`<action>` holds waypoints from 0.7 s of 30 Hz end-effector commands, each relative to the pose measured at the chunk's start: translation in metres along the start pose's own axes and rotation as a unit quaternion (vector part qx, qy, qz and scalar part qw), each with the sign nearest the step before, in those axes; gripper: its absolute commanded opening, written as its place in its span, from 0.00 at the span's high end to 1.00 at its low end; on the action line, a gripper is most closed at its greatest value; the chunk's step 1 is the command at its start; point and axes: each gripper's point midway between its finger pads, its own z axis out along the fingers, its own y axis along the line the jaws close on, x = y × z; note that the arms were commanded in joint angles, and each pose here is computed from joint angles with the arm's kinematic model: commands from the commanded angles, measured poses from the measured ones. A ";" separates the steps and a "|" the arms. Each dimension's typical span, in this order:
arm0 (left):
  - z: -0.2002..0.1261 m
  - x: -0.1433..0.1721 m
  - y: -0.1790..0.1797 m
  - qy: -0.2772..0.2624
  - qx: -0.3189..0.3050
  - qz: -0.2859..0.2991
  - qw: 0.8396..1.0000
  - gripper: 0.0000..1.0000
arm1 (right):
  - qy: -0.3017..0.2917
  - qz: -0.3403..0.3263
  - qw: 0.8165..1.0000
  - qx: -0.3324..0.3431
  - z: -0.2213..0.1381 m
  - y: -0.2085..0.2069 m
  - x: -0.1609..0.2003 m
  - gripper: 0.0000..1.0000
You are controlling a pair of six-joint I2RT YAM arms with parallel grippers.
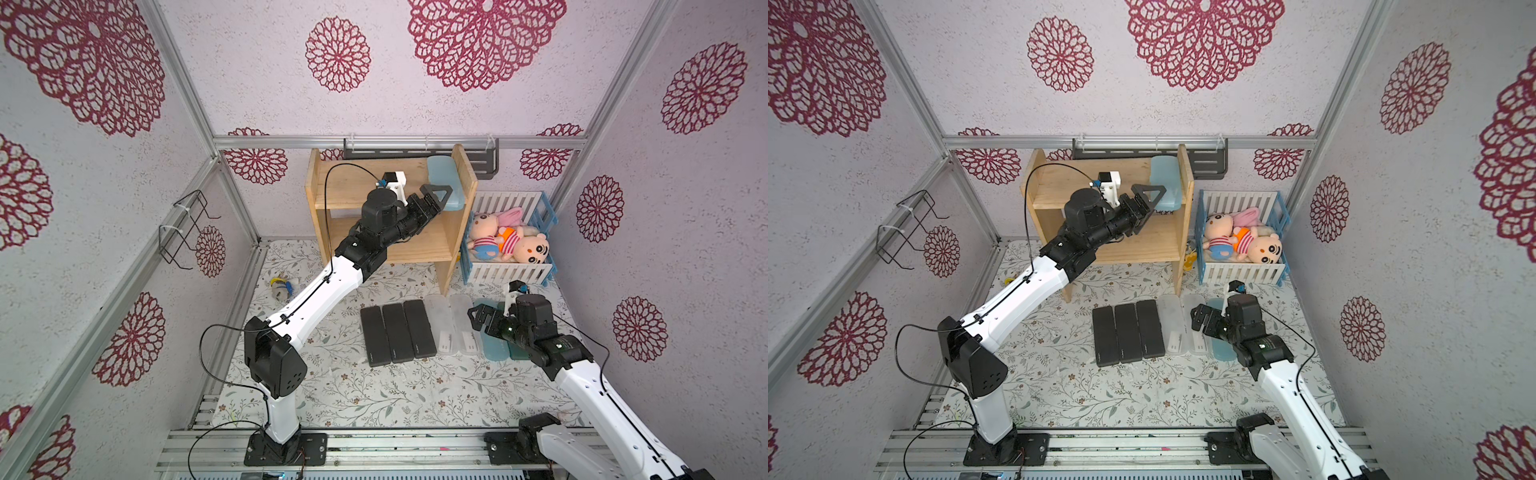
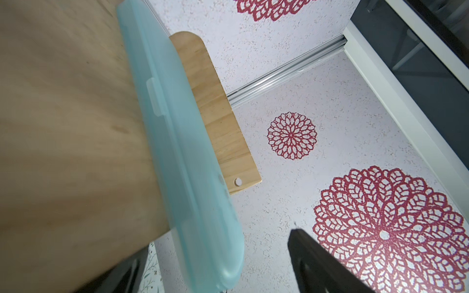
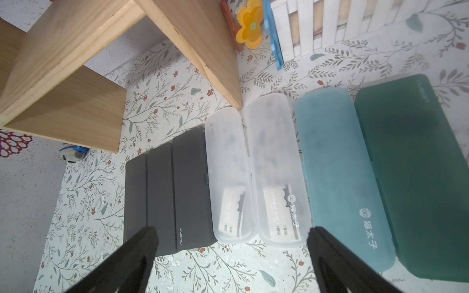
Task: Remove the pencil cases from the shelf
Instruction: Pick up the pencil case from the shelf.
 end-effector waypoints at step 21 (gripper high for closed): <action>0.009 0.016 -0.007 0.019 0.023 -0.020 0.999 0.49 | -0.030 -0.013 0.999 -0.015 -0.013 0.009 -0.019 0.01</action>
